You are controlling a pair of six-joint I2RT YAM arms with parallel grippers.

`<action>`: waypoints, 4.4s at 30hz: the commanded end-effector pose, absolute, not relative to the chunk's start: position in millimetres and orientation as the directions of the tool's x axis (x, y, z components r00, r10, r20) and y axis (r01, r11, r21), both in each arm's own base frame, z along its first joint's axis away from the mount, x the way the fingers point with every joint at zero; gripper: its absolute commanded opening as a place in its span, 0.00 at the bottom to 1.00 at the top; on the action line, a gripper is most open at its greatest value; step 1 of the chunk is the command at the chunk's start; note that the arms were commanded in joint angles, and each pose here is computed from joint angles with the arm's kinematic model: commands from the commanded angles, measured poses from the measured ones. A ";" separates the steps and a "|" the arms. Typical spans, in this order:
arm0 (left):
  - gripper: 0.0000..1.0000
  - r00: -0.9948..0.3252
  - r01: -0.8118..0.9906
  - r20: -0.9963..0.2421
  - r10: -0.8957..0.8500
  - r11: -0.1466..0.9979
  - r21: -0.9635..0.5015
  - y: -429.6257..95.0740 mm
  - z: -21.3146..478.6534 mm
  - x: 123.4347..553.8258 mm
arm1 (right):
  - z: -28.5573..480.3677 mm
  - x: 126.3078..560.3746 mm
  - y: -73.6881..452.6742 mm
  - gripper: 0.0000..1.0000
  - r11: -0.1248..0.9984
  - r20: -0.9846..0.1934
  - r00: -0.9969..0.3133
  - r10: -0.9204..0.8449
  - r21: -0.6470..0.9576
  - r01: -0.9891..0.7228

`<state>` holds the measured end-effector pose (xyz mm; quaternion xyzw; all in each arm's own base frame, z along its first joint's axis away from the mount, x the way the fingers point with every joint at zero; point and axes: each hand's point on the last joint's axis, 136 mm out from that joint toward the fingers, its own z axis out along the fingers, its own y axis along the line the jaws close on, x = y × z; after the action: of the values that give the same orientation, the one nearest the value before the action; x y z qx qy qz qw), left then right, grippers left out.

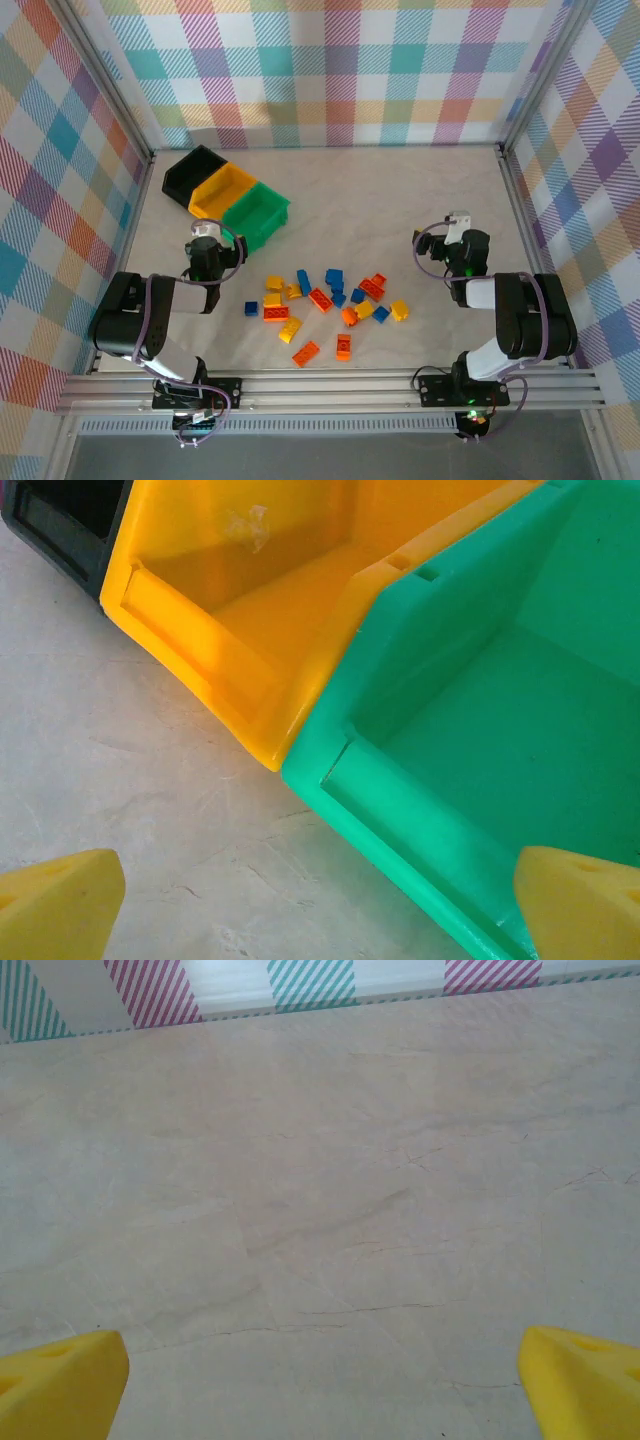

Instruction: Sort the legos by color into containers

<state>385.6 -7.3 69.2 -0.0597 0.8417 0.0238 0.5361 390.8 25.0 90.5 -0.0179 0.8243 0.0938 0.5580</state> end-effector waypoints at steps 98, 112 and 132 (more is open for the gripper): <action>1.00 -0.346 -0.321 -0.720 -0.601 0.798 -0.511 -31.2 225.4 394.6 | 115.9 376.9 138.4 0.96 0.936 -0.576 -0.803 0.154 0.346 -0.068; 1.00 -0.380 -0.394 -0.590 -0.712 0.702 -0.593 -1.1 211.9 384.7 | 118.7 399.2 300.0 0.93 0.900 -0.537 -0.827 0.165 0.425 -0.097; 1.00 -0.282 -0.320 -0.627 -0.726 0.687 -0.652 -3.7 234.0 370.2 | 81.2 441.6 426.5 0.76 0.886 -0.376 -0.869 0.321 0.444 0.135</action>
<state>366.9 0.4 220.8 -0.3463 0.7769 -0.2000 0.4863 445.0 437.0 90.7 0.0937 0.9335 0.2414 0.2481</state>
